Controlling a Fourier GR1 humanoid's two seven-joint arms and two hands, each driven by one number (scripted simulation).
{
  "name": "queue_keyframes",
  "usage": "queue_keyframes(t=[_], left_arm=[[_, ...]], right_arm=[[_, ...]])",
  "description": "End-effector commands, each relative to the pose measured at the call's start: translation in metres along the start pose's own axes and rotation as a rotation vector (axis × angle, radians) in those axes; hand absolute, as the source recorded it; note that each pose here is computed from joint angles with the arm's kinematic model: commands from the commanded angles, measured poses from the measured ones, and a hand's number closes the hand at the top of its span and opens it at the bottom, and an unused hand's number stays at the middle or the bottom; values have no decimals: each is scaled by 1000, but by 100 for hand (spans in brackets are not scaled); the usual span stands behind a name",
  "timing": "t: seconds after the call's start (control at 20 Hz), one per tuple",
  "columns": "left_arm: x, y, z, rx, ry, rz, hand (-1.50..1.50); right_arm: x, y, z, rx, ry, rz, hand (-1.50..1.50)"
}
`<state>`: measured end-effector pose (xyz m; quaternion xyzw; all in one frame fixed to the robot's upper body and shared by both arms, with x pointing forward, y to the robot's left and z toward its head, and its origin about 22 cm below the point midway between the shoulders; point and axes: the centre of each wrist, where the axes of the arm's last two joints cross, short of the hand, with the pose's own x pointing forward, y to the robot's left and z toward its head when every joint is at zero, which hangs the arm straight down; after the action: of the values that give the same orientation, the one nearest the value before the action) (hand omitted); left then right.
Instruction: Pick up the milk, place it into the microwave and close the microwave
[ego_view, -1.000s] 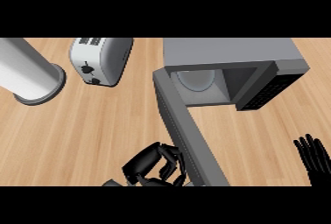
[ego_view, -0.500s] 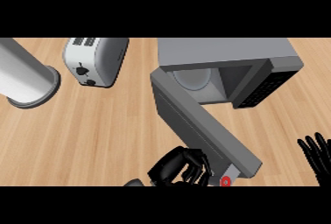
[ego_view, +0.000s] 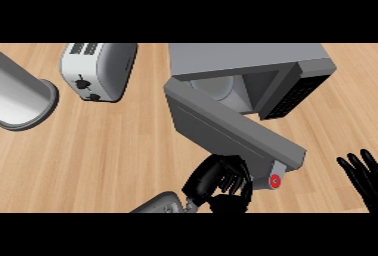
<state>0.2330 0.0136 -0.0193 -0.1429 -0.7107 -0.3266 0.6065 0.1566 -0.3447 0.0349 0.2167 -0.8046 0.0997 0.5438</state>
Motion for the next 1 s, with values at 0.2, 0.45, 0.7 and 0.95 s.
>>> queue_keyframes(t=[0.2,0.45,0.7,0.95], left_arm=[[25,13,-36,166,-81,19,150],[37,28,-57,255,-87,2,150],[40,46,-76,325,-73,4,150],[49,62,-92,350,-64,45,150]], right_arm=[[20,11,-15,65,-5,-15,-150],[27,17,-23,67,5,-30,-150],[35,23,-28,72,-12,-27,-150],[46,20,-32,78,-6,-30,-150]])
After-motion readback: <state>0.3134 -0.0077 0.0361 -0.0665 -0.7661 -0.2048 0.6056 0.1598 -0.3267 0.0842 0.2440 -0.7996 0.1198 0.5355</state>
